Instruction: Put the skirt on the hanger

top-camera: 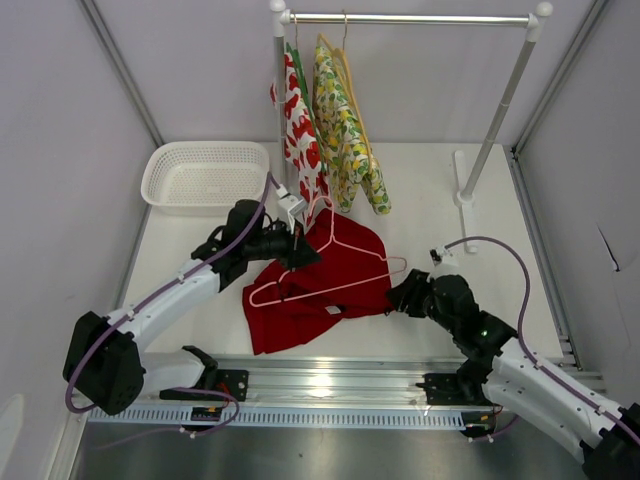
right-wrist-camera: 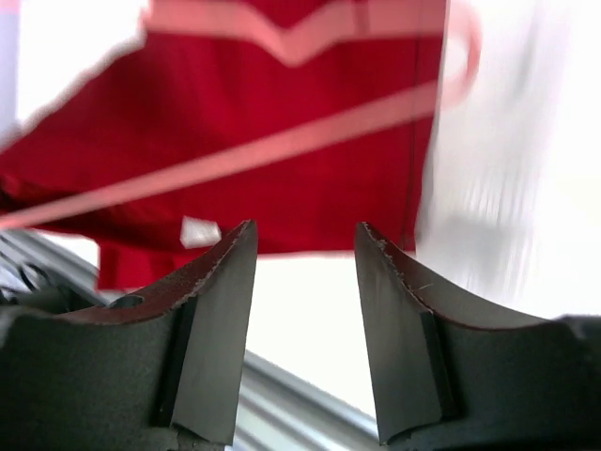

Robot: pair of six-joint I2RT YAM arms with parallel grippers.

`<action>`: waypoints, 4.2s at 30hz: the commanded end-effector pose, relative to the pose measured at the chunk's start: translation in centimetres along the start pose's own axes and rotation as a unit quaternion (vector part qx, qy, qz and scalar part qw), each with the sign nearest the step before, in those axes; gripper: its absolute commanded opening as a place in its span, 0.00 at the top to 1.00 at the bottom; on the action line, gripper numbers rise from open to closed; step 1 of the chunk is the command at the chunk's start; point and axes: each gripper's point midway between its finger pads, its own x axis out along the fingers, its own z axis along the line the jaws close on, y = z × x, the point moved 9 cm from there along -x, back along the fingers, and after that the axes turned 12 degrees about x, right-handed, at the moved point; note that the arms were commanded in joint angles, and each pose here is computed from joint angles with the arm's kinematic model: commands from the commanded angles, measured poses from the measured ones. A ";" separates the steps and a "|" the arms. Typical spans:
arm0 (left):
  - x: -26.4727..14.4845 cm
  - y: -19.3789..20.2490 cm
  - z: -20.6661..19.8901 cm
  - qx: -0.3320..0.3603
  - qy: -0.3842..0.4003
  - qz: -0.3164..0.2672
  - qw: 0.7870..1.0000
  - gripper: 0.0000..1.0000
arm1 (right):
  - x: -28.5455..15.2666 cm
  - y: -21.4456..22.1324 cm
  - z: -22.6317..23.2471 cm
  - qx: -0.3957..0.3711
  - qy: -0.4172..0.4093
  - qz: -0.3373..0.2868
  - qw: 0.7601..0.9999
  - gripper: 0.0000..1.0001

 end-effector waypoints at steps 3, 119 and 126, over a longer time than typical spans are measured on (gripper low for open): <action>-0.5 -1.3 0.1 0.010 -0.015 -0.040 0.999 1.00 | -0.4 3.0 -1.9 0.019 0.067 0.034 0.997 0.57; 0.1 -2.0 -4.7 0.227 -0.110 -0.014 0.967 1.00 | 3.8 -6.8 -4.4 0.076 0.127 0.026 0.989 1.00; 0.6 -1.6 -5.2 0.242 -0.106 0.003 0.965 1.00 | 3.9 -6.9 -4.3 0.071 0.125 0.033 0.989 1.00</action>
